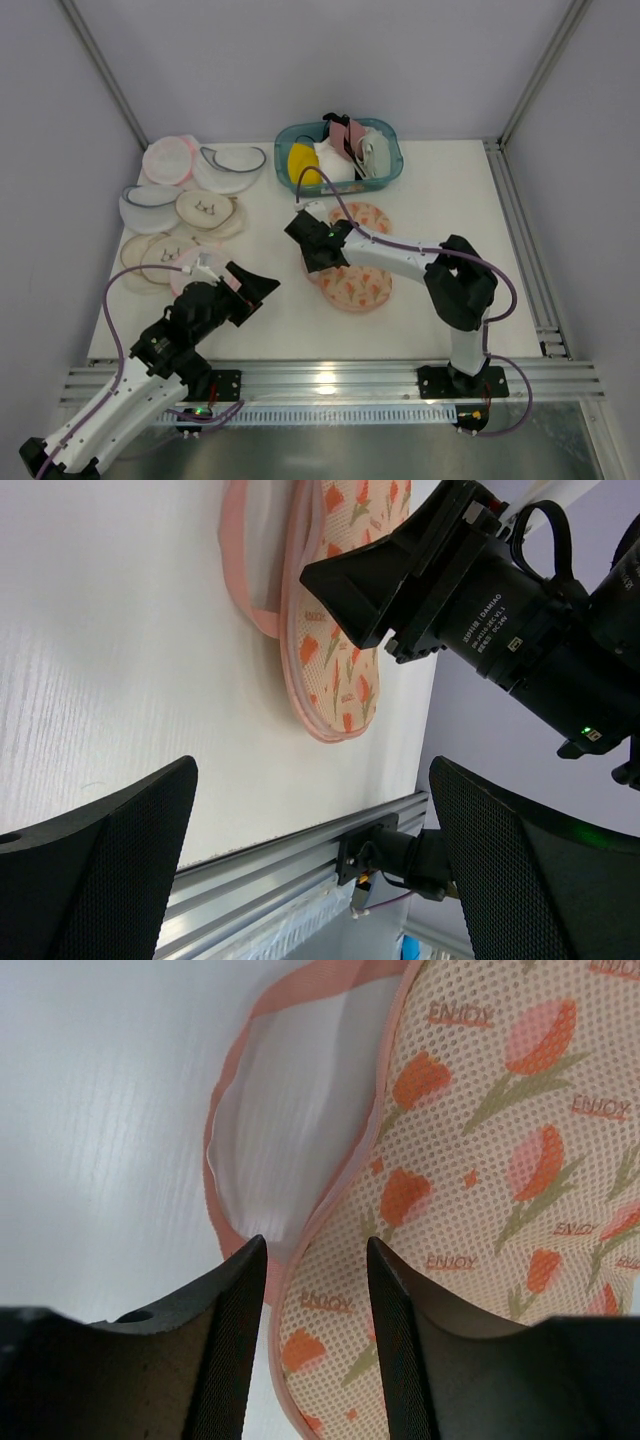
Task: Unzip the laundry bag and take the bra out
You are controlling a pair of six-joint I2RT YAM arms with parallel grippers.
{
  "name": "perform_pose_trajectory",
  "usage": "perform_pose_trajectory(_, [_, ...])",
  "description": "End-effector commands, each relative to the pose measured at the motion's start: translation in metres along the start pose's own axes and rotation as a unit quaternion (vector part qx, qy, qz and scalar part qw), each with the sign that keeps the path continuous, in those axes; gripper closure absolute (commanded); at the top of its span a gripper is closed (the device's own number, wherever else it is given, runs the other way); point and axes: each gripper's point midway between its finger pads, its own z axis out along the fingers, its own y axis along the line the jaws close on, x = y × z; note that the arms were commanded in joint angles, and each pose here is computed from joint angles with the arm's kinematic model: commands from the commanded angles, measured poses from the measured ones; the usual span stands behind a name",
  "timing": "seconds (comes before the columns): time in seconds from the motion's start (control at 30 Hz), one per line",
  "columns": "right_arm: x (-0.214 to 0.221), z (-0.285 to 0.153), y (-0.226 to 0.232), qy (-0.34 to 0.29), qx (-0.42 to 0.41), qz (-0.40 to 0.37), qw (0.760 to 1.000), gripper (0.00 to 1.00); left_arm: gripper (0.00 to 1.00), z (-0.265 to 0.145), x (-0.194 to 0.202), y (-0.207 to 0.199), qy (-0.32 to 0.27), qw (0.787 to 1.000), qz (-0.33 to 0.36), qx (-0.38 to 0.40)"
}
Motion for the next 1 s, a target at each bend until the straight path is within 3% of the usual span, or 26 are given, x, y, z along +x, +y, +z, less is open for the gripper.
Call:
perform_pose_trajectory(0.0, [-0.025, -0.015, 0.007, -0.035, -0.005, 0.007, 0.999, 0.51, 0.01, 0.000, -0.005, -0.004, -0.010, 1.000, -0.001, 0.004])
perform_pose_trajectory(0.13, [-0.021, -0.001, 0.004, -0.019, 0.027, 0.010, 0.999, 0.53, 0.01, -0.002, -0.006, -0.006, -0.011, 1.000, 0.000, 0.007])
perform_pose_trajectory(0.27, [-0.015, 0.011, 0.001, -0.008, 0.050, 0.007, 0.999, 0.62, 0.00, -0.004, -0.006, -0.005, -0.014, 1.000, 0.000, 0.010])
perform_pose_trajectory(0.5, [-0.008, 0.023, -0.002, 0.004, 0.073, 0.006, 0.997, 0.63, 0.01, -0.005, -0.006, -0.003, -0.018, 1.000, -0.004, 0.014])
perform_pose_trajectory(0.53, [-0.007, 0.024, -0.003, 0.006, 0.076, 0.005, 0.997, 0.65, 0.01, -0.005, -0.007, -0.003, -0.019, 1.000, -0.004, 0.014])
perform_pose_trajectory(0.67, [-0.007, 0.023, -0.005, 0.004, 0.083, 0.008, 0.997, 0.96, 0.01, -0.007, -0.007, 0.001, -0.023, 1.000, -0.004, 0.010])
perform_pose_trajectory(0.97, [-0.012, -0.009, -0.017, -0.028, 0.074, 0.019, 0.997, 0.96, 0.01, -0.007, -0.007, 0.004, -0.024, 1.000, -0.009, 0.011])
